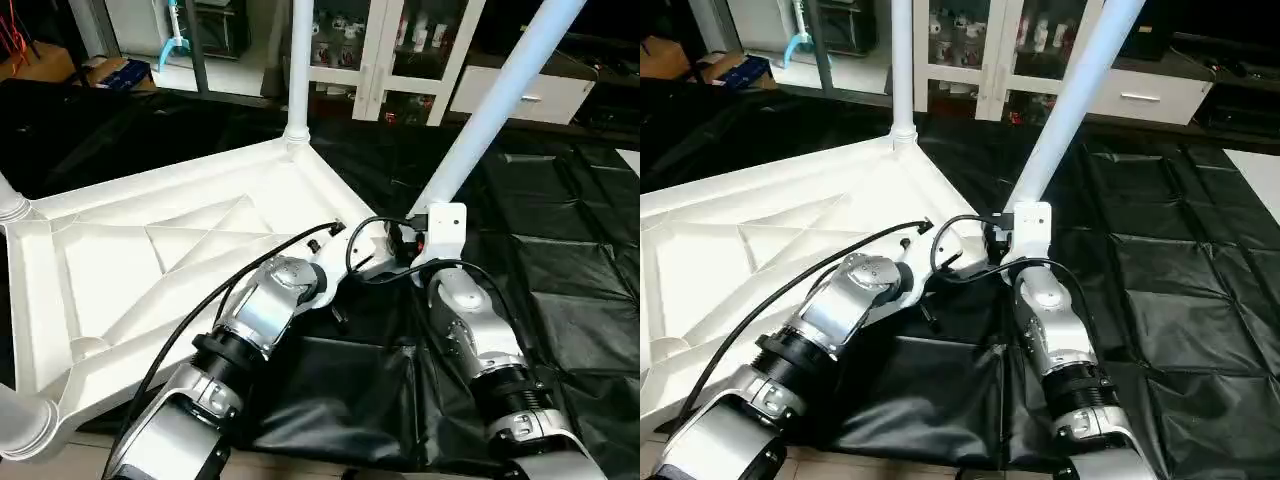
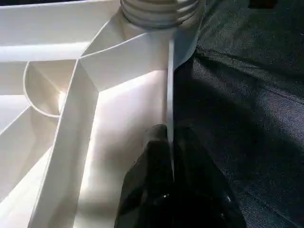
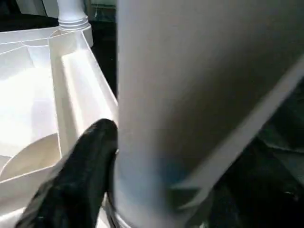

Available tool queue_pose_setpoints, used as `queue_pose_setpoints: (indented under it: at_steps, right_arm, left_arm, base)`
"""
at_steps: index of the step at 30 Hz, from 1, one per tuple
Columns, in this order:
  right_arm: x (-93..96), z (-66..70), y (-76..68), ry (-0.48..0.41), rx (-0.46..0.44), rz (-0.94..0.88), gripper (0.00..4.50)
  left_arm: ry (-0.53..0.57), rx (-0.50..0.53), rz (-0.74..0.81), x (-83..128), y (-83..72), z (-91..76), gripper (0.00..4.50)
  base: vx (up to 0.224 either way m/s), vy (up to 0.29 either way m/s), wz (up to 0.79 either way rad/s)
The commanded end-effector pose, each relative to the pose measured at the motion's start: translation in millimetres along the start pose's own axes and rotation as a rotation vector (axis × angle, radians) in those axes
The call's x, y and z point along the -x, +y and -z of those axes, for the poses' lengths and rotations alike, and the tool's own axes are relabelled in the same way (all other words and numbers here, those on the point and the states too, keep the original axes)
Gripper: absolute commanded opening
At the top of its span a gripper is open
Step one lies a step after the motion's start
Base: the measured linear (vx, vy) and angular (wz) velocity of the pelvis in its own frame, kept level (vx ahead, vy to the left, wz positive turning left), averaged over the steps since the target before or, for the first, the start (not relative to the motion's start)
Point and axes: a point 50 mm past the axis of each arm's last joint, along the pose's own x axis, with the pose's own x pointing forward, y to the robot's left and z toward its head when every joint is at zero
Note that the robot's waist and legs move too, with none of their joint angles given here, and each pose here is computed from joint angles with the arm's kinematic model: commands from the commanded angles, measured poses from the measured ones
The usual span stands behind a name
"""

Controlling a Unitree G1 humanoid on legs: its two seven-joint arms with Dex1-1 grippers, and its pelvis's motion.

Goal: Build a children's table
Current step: Pick table leg

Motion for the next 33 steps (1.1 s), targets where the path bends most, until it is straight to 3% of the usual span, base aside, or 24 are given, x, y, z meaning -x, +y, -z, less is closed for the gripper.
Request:
queue_pose_setpoints:
  at_steps: [1, 8, 21, 32, 33]
  right_arm:
    - [5.8, 10.3, -19.0, 0.050, 0.014, 0.044, 3.70]
    - [15.1, -0.4, -8.7, 0.012, -0.015, -0.151, 3.70]
    - [29.0, -9.0, -25.9, -0.013, -0.007, -0.175, 3.70]
    - [43.8, 8.2, -14.8, 0.053, -0.016, -0.201, 3.70]
    - [45.7, 9.0, -13.5, 0.051, -0.016, -0.208, 3.70]
  left_arm:
    - [0.021, 0.005, -0.085, 10.2, 17.6, 8.7, 0.00]
    - [0.027, -0.002, -0.083, 11.2, 20.2, 10.5, 0.00]
    - [0.029, -0.017, -0.067, 10.8, 20.6, 10.5, 0.00]
    - [0.004, -0.047, -0.029, 10.0, 17.0, 12.0, 0.00]
    - [-0.018, -0.087, -0.011, 9.9, 15.4, 12.3, 0.00]
  base:
    - [0.000, 0.000, 0.00]
    - [0.000, 0.000, 0.00]
    - [0.000, 0.000, 0.00]
    - [0.000, 0.000, 0.00]
    - [0.000, 0.000, 0.00]
